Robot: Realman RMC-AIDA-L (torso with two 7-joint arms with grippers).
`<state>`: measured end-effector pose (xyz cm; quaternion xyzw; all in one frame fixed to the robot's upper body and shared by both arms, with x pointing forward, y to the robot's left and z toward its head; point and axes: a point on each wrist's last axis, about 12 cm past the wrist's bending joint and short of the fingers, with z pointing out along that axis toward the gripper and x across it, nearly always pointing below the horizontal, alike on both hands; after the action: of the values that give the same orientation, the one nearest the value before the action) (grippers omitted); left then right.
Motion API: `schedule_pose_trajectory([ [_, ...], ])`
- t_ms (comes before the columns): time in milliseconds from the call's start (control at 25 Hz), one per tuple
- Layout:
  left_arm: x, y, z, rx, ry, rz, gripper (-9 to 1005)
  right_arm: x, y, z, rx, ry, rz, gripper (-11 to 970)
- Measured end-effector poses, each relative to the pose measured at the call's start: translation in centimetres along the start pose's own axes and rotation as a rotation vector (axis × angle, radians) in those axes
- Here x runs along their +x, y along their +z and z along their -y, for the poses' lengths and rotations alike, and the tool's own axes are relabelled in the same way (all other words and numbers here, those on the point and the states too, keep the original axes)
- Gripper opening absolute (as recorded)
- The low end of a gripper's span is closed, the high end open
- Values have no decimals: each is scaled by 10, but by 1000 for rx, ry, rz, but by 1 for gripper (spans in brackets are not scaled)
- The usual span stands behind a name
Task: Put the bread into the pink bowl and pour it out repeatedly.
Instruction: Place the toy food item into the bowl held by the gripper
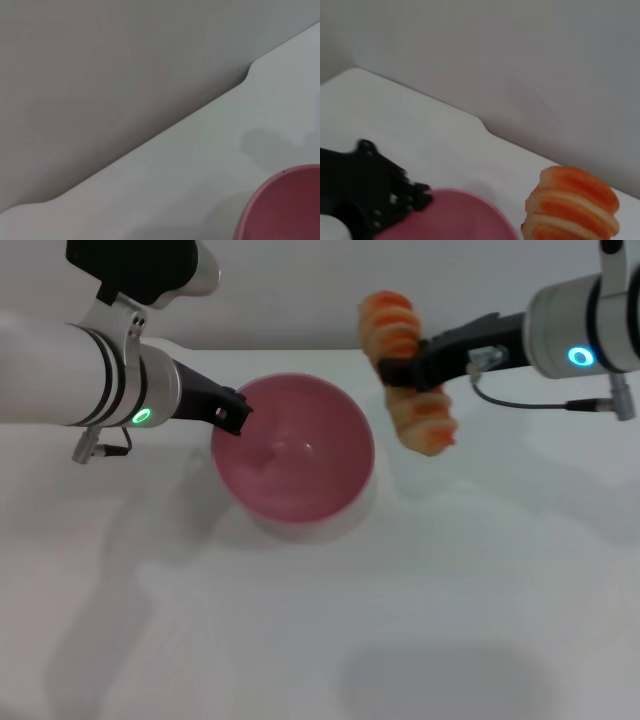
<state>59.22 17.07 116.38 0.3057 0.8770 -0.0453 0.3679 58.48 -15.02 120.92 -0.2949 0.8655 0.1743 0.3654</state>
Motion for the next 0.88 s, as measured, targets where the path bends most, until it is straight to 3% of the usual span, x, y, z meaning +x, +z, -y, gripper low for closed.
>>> schedule_pose_trajectory([
  [680, -8, -1, 5, 27, -16, 41, 43, 1, 22, -19, -76, -8, 53, 290],
  [880, -9, -1, 6, 29, -14, 45, 43, 0, 27, -26, -84, -34, 60, 286],
])
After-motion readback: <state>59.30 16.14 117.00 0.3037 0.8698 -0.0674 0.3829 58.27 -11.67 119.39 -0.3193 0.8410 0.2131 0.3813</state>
